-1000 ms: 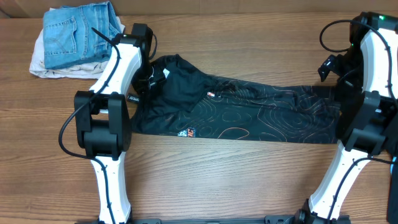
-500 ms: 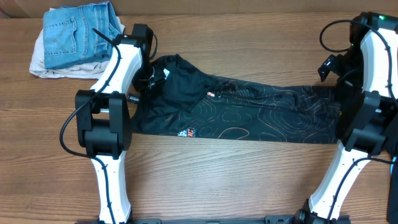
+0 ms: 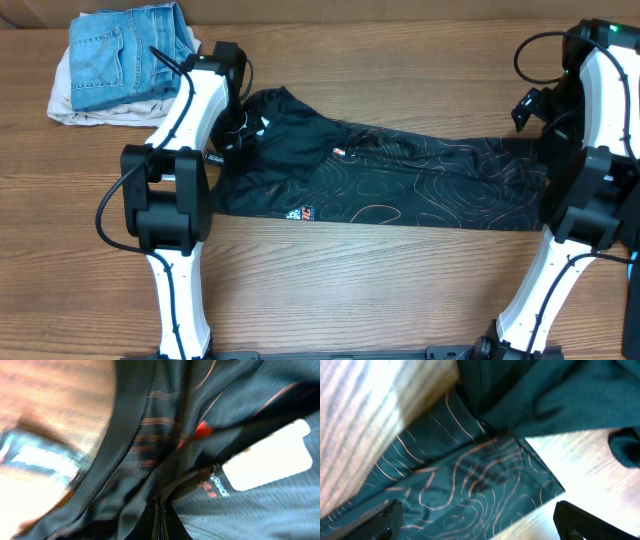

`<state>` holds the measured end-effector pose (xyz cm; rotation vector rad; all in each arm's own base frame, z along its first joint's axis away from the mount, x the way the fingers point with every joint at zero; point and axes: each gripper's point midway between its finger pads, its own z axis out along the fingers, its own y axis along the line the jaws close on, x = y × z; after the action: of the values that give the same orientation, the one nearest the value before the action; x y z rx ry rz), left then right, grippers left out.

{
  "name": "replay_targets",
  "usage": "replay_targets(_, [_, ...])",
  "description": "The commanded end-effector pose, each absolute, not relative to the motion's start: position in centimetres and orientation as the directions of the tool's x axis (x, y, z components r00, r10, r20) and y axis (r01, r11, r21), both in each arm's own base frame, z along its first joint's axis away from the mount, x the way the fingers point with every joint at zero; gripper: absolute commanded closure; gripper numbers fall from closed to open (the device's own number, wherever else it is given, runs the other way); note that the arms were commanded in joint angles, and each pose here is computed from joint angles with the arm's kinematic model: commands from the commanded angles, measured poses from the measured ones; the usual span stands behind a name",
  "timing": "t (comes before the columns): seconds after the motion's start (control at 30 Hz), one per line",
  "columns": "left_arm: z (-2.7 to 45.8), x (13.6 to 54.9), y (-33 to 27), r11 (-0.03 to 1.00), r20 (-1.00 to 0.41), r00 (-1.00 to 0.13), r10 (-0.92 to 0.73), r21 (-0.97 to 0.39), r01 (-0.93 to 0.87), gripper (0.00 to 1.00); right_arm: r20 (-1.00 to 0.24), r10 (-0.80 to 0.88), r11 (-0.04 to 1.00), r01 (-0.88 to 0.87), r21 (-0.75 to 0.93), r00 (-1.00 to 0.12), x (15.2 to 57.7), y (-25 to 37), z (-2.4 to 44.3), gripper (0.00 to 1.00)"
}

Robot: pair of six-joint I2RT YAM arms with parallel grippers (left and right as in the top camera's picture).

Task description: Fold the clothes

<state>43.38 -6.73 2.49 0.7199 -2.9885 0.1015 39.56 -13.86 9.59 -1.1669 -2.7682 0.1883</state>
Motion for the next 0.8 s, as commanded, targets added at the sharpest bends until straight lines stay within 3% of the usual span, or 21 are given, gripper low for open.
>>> replay_targets(0.0, [5.3, 45.0, -6.7, 0.907, 0.027, -0.909, -0.416, -0.061, -0.417, 0.96, -0.009, 0.716, 0.693, 0.712, -0.117, -0.698, 40.3, -13.9, 13.0, 0.00])
replay_targets(0.23, [9.2, 43.2, -6.6, 0.921, 0.081, -0.920, -0.383, -0.035, -0.387, 0.96, 0.008, 0.714, 0.699, 0.713, -0.054, -0.700, 40.2, -12.7, 14.1, 0.00])
replay_targets(0.47, [9.8, 40.1, -6.0, 0.930, 0.188, -0.912, -0.365, 0.037, -0.365, 0.96, 0.007, 0.716, 0.699, 0.716, -0.004, -0.698, 40.4, -11.9, 15.1, 0.01])
replay_targets(0.77, [12.6, 39.5, -5.1, 0.921, 0.128, -0.912, -0.390, 0.064, -0.385, 0.96, -0.117, 0.712, 0.701, 0.710, 0.064, -0.693, 39.4, -11.6, 20.7, 0.00])
